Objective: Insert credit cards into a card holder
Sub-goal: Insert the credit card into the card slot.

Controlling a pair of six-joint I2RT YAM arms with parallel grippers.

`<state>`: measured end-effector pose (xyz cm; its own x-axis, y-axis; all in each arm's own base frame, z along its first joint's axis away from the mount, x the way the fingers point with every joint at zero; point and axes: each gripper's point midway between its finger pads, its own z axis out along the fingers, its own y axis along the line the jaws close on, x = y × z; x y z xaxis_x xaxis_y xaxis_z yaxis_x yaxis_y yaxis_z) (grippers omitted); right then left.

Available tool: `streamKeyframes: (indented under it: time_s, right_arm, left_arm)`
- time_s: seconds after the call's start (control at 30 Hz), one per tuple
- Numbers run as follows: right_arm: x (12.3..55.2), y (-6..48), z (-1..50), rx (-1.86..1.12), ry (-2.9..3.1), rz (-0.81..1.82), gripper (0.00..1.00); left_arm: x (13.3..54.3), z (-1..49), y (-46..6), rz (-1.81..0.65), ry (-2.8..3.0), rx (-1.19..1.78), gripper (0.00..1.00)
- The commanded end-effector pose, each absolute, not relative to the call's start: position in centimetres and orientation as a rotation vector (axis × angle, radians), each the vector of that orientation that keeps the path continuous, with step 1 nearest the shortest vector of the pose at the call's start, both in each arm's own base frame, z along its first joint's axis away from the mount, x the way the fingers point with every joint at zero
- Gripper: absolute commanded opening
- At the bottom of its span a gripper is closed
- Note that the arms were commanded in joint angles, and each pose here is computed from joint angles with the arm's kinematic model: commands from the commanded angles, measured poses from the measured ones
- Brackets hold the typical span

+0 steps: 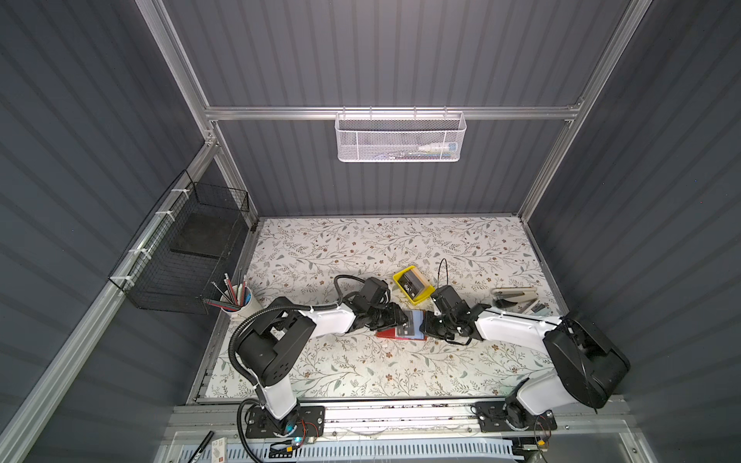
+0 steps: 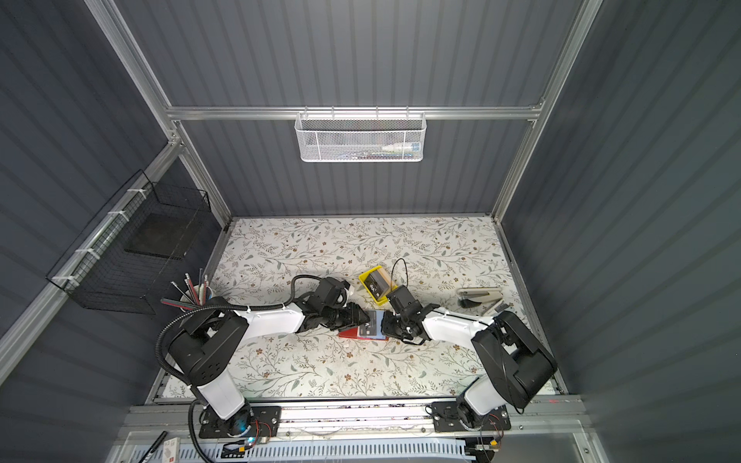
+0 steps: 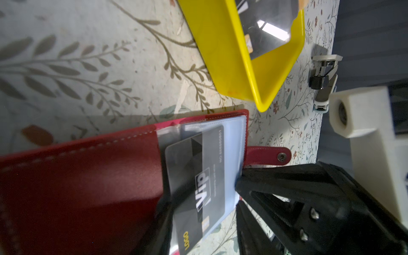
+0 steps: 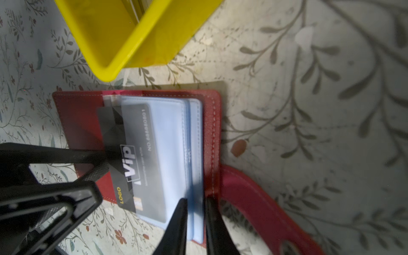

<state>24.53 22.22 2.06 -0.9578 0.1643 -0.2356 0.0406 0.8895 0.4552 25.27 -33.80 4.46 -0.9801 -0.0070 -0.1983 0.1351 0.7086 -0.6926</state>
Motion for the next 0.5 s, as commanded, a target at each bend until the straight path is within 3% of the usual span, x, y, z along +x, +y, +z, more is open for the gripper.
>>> streamKeyframes:
  time_s: [0.0,0.27,0.47]
  right_arm:
    - [23.9,21.3,1.2,0.155,2.815,0.609,0.19]
    - [23.9,21.2,1.2,0.154,2.813,0.598,0.2]
    - [23.9,21.2,1.2,0.154,2.814,0.597,0.19]
  left_arm:
    - [25.0,4.7,-34.6,-1.172,2.726,0.119,0.47]
    - [25.5,4.2,-32.0,-0.921,2.779,0.112,0.47]
    - [25.6,4.0,-32.1,-0.912,2.787,0.116,0.47]
